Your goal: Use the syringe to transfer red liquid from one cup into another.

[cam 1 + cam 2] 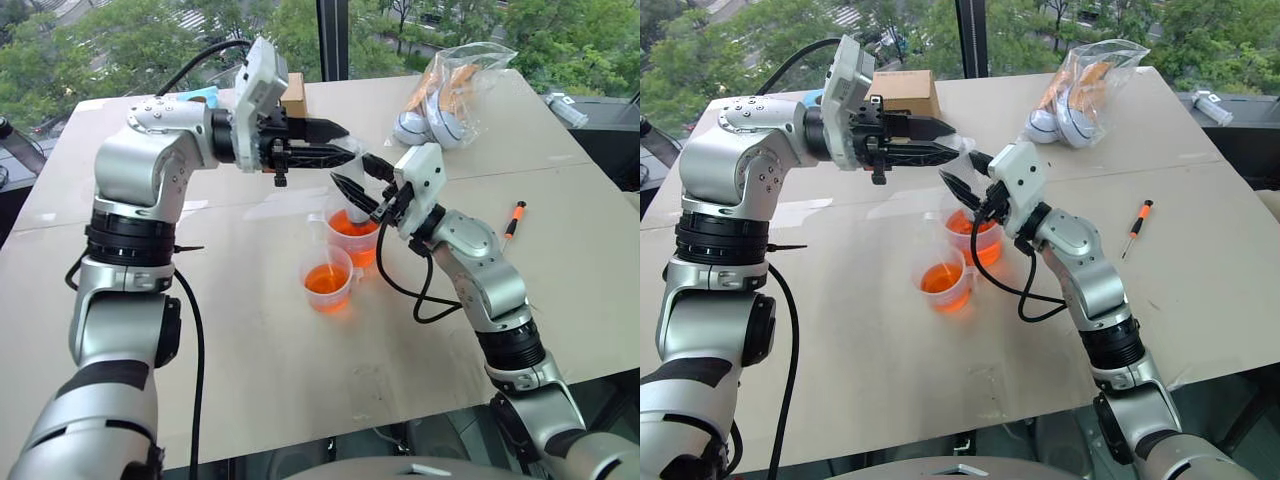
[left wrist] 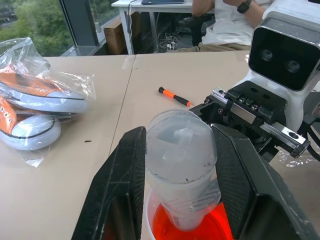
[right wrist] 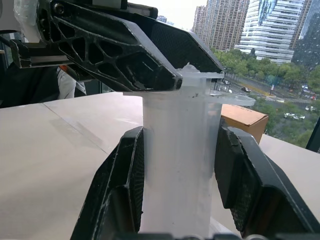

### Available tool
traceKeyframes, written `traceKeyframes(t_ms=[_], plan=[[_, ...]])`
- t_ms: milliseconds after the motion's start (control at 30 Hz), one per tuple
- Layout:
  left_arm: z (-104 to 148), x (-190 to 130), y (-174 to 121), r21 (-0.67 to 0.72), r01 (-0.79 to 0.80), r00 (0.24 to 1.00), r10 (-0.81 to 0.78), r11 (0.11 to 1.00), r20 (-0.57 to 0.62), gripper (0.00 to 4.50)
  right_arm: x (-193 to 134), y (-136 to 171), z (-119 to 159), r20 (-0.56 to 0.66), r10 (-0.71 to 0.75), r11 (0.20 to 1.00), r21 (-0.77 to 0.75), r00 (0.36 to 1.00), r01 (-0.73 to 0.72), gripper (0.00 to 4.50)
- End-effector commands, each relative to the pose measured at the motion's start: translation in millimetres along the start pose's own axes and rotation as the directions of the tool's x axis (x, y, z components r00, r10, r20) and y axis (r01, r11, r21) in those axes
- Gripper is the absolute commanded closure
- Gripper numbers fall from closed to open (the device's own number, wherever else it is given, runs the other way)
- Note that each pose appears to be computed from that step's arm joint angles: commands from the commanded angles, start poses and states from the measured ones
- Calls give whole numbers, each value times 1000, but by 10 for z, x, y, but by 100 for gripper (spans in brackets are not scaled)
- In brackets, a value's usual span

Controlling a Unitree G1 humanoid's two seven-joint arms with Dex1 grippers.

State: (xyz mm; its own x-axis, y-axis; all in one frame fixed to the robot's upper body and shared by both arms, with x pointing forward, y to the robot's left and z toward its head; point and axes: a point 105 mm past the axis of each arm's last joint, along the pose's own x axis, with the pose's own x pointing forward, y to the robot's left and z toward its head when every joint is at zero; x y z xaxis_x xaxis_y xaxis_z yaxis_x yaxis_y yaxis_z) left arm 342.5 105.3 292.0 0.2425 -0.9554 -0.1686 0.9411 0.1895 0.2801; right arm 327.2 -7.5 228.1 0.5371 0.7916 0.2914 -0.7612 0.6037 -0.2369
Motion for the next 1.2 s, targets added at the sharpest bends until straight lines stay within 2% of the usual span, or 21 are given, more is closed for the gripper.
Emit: traceKeyframes(t_ms=[33, 300, 467, 700, 1200], plan=[[258, -77, 75, 83, -45, 998, 42, 995, 46, 310, -13, 7, 31, 9, -12, 1000, 22, 1000, 11, 293], [372, -86, 173, 106, -100, 992, 91, 989, 90, 310, -17, 35, -105, -49, -27, 998, 51, 998, 29, 293], [641, -138, 140, 95, -77, 966, 51, 992, 254, 310, -14, 71, -141, -64, -15, 999, 50, 998, 19, 293], [668, -176, 243, 97, -144, 954, 112, 985, 276, 310, -8, 107, -139, -62, -5, 999, 47, 998, 8, 293], [681, -192, 306, 91, -176, 946, 142, 980, 292, 310, -1, 119, -139, -57, -3, 999, 46, 998, 5, 293]])
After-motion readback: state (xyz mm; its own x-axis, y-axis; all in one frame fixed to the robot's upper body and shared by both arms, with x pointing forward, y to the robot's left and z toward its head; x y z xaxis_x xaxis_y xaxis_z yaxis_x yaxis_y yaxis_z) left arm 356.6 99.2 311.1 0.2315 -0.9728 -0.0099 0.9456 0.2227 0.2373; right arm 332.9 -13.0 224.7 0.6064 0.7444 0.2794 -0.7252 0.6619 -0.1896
